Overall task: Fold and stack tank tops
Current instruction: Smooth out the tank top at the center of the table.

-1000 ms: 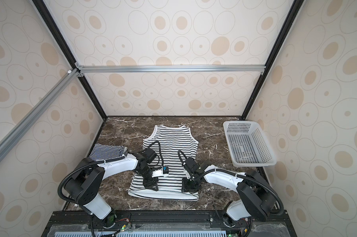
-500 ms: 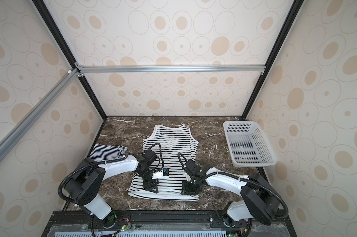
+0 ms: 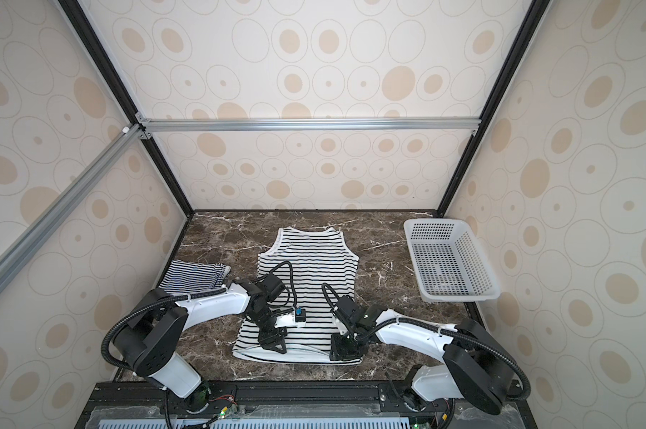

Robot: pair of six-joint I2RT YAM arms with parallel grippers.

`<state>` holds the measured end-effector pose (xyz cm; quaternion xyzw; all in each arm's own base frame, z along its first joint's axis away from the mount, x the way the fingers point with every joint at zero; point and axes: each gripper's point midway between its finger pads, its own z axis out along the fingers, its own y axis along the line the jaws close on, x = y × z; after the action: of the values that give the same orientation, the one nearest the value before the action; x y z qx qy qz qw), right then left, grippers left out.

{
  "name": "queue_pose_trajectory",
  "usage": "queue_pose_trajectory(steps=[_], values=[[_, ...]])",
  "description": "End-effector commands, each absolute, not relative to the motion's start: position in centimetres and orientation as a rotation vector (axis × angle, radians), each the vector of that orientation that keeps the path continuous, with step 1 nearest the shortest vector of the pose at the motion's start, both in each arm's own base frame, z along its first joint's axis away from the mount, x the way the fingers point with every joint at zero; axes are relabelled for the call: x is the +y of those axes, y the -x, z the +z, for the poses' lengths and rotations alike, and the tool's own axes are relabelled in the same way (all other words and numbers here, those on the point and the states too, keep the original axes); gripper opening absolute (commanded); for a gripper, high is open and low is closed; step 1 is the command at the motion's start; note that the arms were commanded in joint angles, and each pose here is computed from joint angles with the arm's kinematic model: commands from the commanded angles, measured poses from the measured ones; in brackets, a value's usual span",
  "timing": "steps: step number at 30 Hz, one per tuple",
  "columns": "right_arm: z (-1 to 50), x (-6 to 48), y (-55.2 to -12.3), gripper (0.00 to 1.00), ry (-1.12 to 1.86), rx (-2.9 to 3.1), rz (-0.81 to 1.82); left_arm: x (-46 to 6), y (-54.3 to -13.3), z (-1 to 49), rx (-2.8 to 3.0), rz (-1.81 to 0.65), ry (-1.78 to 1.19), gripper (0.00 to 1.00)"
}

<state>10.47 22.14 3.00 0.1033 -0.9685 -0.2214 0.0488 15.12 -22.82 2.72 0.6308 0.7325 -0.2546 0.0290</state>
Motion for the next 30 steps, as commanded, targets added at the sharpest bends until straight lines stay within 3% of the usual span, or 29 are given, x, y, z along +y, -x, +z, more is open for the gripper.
queue_pose_trajectory(steps=[1,14,23,30], values=[[2.9,22.2,-9.3,0.4,-0.328,-2.931,-0.691,-22.7,-15.1,2.9,2.276,-0.746,-1.931,0.65],[1.8,21.0,-8.3,0.4,-0.295,-2.935,-0.622,-24.1,-13.7,6.4,2.181,-0.951,-1.963,0.66],[1.7,20.6,-8.2,0.4,-0.294,-2.937,-0.598,-24.5,-19.4,3.5,2.28,-0.598,-1.808,0.64],[2.7,20.8,-8.5,0.4,-0.313,-2.957,-0.625,-24.2,-20.6,2.6,2.257,-0.431,-1.775,0.64]])
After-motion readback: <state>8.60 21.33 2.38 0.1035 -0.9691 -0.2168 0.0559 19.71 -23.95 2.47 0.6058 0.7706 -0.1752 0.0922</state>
